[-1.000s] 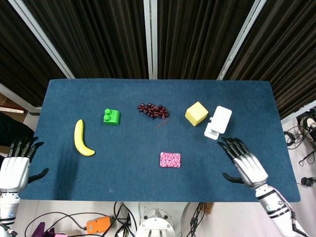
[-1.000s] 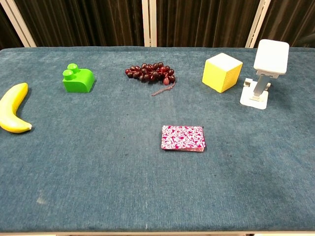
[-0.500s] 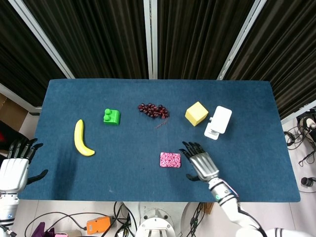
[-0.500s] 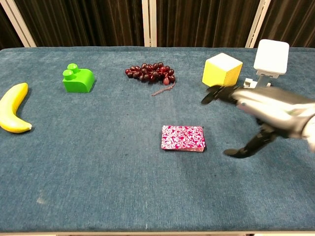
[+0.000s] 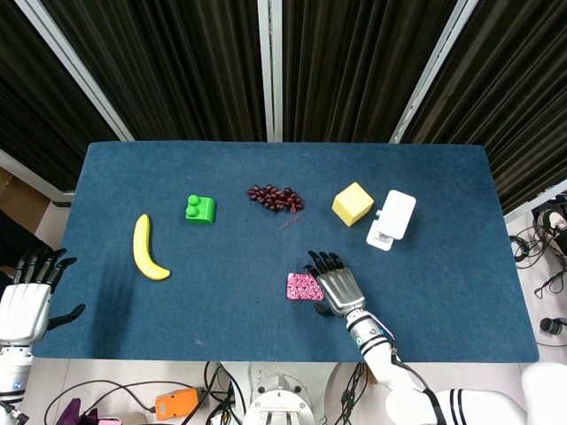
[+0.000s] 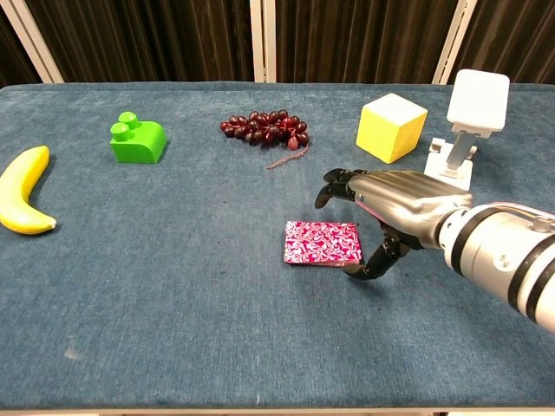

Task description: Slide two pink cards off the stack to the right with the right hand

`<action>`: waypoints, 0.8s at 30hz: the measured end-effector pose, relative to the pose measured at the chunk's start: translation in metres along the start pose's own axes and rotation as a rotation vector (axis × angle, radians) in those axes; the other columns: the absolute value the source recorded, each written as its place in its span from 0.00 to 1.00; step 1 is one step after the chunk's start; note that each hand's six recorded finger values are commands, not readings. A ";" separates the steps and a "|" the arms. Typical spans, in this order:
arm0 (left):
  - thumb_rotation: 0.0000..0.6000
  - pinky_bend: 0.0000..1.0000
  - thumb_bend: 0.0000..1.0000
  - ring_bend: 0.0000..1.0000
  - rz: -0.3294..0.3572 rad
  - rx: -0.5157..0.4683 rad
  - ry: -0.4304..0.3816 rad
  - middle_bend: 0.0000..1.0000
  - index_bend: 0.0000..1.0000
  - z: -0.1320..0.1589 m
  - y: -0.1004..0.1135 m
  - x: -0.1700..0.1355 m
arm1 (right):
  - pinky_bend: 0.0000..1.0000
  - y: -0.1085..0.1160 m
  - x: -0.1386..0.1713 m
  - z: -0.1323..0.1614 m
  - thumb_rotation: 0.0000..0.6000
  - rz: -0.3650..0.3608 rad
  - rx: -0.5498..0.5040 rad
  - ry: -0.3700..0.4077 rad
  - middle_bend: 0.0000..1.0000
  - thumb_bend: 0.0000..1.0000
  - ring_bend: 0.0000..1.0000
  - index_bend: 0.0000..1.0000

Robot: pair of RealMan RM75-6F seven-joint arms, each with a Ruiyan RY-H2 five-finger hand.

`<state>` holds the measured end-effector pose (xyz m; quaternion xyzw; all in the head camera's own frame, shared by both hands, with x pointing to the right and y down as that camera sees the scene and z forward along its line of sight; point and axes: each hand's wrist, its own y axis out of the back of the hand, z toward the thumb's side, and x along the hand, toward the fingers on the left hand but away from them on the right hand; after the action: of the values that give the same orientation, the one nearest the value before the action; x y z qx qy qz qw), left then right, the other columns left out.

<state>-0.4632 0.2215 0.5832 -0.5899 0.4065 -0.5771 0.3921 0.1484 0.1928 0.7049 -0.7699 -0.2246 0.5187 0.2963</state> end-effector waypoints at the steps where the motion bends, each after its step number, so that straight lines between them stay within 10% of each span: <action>1: 1.00 0.00 0.07 0.02 0.000 -0.001 0.000 0.12 0.21 0.000 0.000 0.000 | 0.11 -0.001 -0.001 0.000 1.00 0.005 -0.004 -0.003 0.05 0.46 0.01 0.26; 24: 1.00 0.00 0.07 0.02 -0.003 0.003 -0.001 0.12 0.21 -0.001 -0.001 0.002 | 0.06 -0.004 -0.012 0.006 1.00 0.083 -0.041 -0.032 0.05 0.51 0.01 0.30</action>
<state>-0.4637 0.2197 0.5849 -0.5903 0.4046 -0.5781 0.3921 0.1384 0.1892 0.7139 -0.7761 -0.2079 0.5379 0.2551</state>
